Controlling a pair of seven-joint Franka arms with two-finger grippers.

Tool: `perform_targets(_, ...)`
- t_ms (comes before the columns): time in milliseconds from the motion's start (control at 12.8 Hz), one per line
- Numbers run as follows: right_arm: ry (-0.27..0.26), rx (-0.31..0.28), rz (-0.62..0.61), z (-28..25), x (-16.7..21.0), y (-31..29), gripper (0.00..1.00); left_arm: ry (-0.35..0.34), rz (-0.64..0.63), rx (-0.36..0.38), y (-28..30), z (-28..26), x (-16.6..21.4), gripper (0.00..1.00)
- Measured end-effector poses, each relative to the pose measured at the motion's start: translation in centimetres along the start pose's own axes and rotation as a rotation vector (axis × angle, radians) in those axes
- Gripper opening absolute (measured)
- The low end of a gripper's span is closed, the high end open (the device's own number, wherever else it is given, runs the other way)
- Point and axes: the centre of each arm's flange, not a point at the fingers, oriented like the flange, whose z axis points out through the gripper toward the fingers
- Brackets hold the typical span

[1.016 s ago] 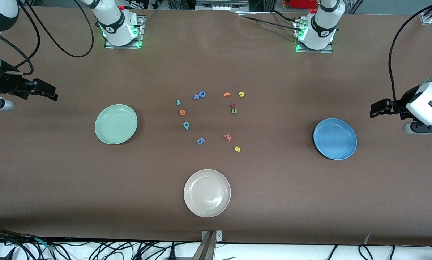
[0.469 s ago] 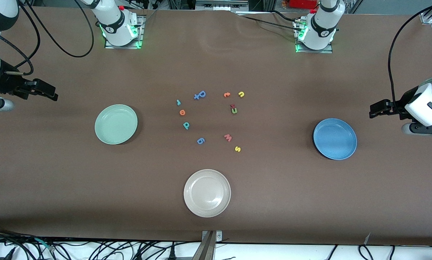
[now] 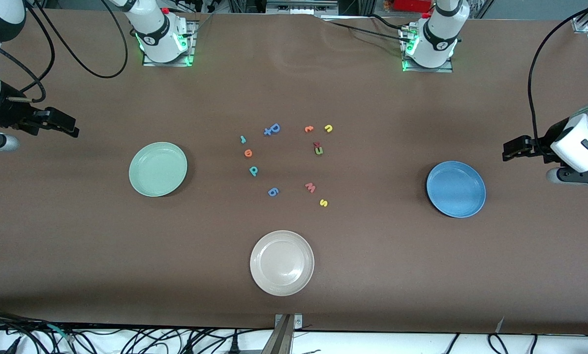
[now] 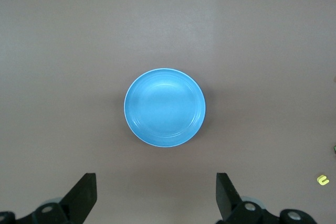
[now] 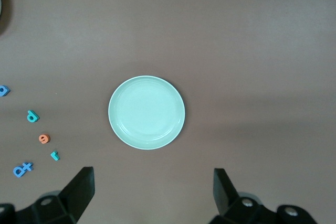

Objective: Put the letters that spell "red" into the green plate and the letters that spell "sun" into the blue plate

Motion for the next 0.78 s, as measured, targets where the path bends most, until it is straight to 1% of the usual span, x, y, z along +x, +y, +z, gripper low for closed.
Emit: perform_targets(782,0.0,0.0,0.0,-0.02,0.0,-0.01,1.0,-0.003,0.002,0.0,0.14,0.14,0.07,1.0)
